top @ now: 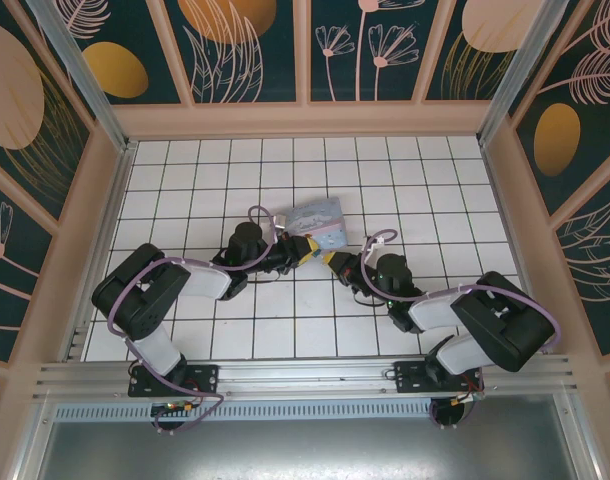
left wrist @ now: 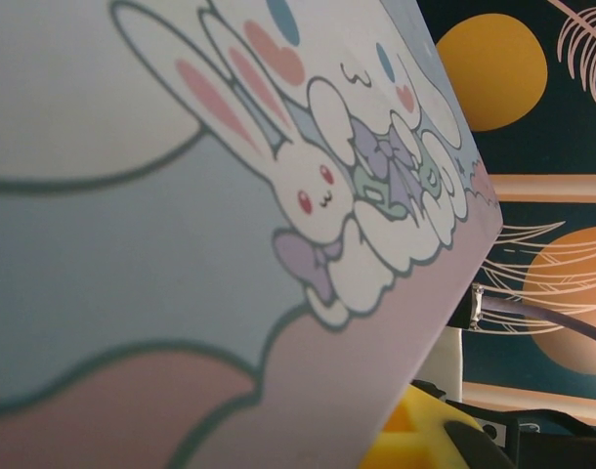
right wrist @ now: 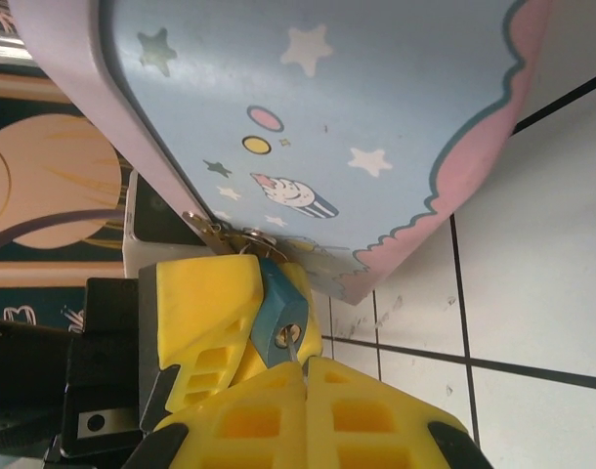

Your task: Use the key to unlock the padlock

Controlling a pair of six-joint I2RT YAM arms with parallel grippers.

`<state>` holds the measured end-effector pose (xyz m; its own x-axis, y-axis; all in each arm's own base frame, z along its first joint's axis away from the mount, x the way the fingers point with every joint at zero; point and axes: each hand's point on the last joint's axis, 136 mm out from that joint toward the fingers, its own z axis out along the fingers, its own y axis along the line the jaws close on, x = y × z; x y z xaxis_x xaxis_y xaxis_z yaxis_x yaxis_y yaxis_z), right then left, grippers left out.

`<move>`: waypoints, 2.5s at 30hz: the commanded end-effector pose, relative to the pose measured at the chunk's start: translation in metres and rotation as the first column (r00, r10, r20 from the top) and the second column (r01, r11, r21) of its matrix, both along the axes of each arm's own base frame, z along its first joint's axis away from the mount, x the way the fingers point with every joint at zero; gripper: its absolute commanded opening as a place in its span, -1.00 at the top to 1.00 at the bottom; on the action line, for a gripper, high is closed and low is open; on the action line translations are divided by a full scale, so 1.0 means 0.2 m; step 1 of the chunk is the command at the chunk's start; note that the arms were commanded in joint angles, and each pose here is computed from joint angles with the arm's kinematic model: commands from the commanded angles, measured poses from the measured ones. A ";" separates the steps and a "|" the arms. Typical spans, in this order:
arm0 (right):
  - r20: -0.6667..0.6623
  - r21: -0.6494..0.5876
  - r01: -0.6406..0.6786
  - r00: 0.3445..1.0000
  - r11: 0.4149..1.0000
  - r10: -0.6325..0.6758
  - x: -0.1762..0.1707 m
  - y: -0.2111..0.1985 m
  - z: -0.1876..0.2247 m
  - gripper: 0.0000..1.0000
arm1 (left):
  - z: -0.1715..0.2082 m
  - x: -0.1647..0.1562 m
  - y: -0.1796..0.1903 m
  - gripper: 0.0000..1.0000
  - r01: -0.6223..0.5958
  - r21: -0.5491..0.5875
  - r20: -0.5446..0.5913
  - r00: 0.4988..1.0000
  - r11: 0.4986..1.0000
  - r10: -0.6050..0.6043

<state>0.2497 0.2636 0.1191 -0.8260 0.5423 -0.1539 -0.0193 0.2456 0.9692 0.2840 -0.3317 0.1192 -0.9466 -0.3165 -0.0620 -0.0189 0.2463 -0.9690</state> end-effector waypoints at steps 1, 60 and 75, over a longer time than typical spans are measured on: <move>0.116 0.051 -0.098 0.989 0.994 0.092 0.01 0.09 0.17 1.00 | 0.15 -0.09 -0.06 1.00 0.113 -0.080 0.054 0.993 0.990 -0.109; 0.037 0.232 -0.154 0.988 0.960 0.150 0.25 0.10 0.26 1.00 | 0.21 -0.12 -0.07 1.00 0.146 -0.103 0.081 0.987 0.984 -0.138; 0.003 0.252 -0.190 0.981 0.949 0.195 0.28 0.18 0.24 1.00 | 0.21 -0.12 -0.07 1.00 0.142 -0.101 0.087 0.987 0.985 -0.133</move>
<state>0.2892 0.2882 0.1314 -0.9308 0.3520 0.0986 0.1071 0.0048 0.9942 0.3078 -0.3160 0.1348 -0.9029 -0.4244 -0.0683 -0.0266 0.2138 -0.9765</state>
